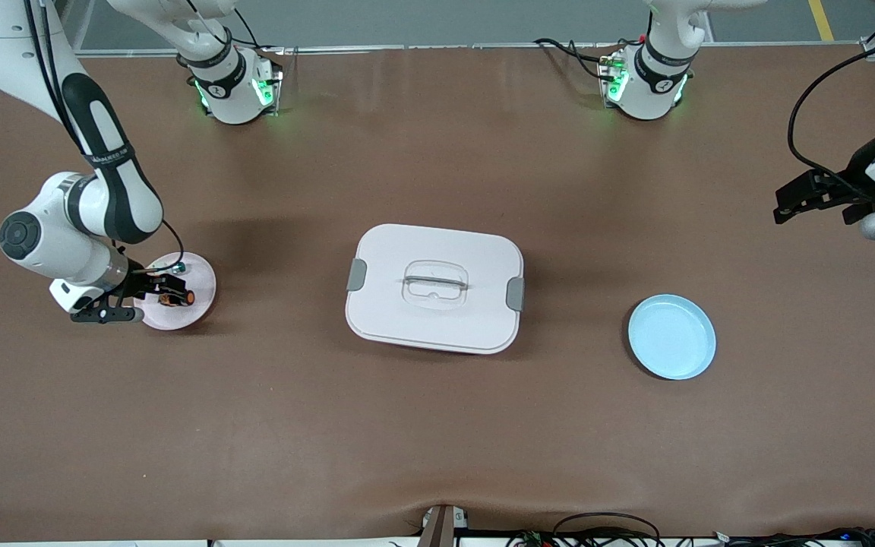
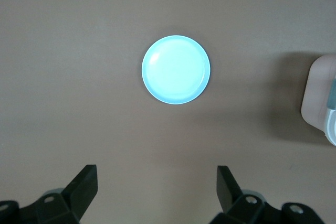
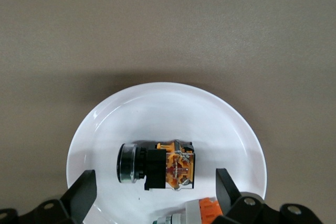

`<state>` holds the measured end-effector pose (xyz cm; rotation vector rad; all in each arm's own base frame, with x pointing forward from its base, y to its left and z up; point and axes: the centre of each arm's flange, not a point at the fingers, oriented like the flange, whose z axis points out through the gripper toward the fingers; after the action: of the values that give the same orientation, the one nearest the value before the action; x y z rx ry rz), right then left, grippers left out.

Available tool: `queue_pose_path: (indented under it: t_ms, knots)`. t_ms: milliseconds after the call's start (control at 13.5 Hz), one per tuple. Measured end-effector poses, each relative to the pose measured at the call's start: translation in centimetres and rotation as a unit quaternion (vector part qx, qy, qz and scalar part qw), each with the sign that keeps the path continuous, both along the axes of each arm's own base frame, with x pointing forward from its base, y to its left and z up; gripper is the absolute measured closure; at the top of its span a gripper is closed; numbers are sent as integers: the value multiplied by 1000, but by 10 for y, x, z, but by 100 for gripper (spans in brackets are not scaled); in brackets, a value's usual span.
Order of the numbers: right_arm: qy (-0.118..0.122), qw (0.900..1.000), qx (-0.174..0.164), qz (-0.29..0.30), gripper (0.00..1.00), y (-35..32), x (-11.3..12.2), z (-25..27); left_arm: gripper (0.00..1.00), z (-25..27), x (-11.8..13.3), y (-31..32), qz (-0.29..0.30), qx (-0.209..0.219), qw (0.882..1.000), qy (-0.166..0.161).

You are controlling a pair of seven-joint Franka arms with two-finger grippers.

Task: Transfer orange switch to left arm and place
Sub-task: 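Close the right gripper on the orange switch and lift it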

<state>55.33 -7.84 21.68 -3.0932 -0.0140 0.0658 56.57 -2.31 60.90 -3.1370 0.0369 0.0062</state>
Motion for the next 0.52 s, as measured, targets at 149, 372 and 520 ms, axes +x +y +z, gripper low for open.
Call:
queue_pose_path:
  t_ms: [149,372,520]
  knots:
    - [-3,1000,-1,-2,0,0,0,-8,0,0,0,0,0,0,1000,0]
    - [-1,1000,1,-10,0,-1,-2,-25,0,0,0,0,0,0,1000,0]
    - [2,1000,2,-13,0,0,-3,-35,0,0,0,0,0,0,1000,0]
